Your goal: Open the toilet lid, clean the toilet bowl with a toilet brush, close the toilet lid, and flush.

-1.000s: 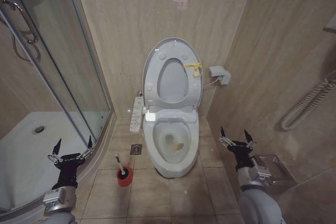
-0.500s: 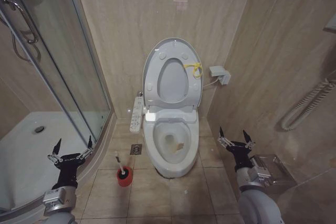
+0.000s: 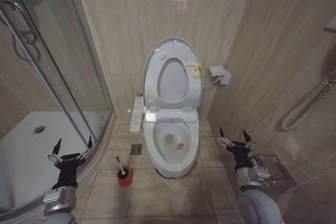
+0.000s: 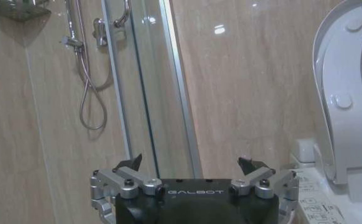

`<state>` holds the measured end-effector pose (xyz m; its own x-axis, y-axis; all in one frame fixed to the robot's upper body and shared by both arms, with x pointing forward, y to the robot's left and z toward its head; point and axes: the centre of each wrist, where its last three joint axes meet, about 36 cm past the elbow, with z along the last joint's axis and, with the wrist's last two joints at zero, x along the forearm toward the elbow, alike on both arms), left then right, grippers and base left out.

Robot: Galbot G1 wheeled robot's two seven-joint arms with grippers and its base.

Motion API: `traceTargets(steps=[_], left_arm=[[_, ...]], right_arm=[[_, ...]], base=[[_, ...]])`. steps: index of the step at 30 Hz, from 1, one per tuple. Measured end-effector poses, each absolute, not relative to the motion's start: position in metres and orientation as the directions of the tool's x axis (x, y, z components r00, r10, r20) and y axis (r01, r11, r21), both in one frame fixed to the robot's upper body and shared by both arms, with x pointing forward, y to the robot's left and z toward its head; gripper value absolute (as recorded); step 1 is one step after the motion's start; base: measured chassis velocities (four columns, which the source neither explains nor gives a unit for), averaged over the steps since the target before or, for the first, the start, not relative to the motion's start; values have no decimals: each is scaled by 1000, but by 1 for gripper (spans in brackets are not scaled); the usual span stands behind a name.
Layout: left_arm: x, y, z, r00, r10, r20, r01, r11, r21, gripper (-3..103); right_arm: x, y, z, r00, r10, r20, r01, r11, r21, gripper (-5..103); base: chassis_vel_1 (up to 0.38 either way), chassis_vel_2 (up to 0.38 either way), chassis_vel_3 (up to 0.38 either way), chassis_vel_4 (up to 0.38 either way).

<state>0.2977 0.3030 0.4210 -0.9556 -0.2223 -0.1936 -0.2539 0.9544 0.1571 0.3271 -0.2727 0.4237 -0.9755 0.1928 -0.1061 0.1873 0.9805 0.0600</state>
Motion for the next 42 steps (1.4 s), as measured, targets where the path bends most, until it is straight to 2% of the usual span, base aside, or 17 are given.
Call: traceTargets(steps=[42], left_arm=[[298,303,421,-956,-222,-194,-254,954,157,100]], right_arm=[[327,-273,423,-976,193,-104,188,980,60,100]], base=[[0,0,0,0]])
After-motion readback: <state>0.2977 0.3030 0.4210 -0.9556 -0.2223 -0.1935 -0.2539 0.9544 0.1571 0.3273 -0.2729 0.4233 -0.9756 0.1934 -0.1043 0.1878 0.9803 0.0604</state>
